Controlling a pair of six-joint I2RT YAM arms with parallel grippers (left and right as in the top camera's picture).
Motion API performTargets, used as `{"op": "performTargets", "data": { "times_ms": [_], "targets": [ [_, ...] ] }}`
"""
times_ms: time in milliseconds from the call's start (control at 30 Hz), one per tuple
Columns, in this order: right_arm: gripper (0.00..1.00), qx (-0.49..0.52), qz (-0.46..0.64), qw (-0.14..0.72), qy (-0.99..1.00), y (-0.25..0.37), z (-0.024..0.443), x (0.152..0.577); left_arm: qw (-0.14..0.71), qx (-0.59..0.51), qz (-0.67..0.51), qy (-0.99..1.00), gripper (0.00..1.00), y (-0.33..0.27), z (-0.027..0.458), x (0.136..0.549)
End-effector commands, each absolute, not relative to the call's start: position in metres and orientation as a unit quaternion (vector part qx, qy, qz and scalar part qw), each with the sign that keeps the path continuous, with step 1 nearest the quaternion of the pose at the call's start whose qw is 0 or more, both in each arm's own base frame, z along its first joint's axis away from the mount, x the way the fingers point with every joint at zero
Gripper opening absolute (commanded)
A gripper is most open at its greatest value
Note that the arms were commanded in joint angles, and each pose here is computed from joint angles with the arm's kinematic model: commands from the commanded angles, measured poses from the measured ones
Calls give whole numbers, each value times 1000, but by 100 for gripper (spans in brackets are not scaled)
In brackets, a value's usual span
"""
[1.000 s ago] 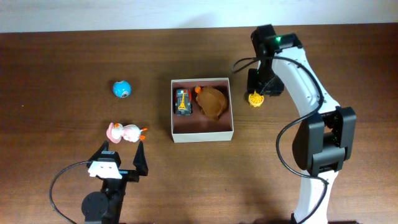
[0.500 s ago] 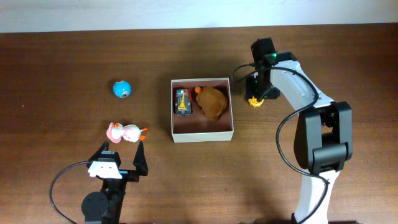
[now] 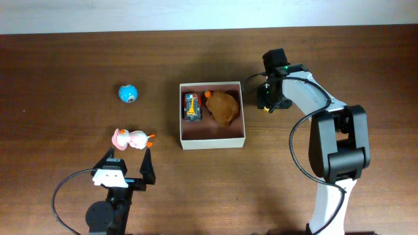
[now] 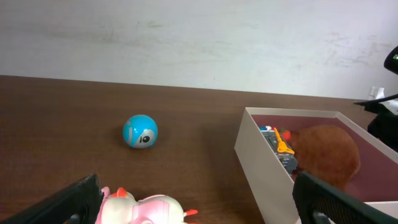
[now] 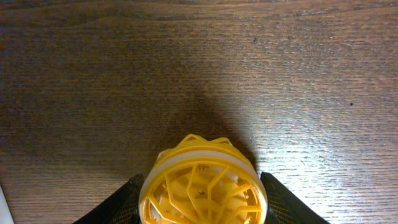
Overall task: Pack container
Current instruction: 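Lower the right gripper onto the yellow round toy and grasp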
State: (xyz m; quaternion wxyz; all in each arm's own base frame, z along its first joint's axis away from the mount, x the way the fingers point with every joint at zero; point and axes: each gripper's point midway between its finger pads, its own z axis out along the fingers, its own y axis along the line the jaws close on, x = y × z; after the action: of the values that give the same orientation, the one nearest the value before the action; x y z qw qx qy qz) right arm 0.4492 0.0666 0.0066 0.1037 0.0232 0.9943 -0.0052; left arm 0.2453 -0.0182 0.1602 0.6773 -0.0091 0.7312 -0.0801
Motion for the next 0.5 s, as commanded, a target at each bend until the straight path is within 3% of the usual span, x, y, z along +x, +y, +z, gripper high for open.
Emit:
{"op": "performTargets", "data": {
  "times_ms": [0, 133, 333, 467],
  "targets": [
    [53, 23, -13, 111, 994, 60, 10, 451, 678, -5, -76, 731, 100, -18, 159, 245],
    [52, 23, -13, 112, 993, 60, 10, 452, 678, -5, -76, 731, 100, -18, 159, 245],
    [38, 23, -13, 113, 993, 60, 10, 452, 678, -5, -76, 731, 100, -18, 159, 245],
    [38, 23, -13, 110, 994, 60, 10, 451, 678, -5, -76, 731, 100, -18, 159, 245]
  ]
}}
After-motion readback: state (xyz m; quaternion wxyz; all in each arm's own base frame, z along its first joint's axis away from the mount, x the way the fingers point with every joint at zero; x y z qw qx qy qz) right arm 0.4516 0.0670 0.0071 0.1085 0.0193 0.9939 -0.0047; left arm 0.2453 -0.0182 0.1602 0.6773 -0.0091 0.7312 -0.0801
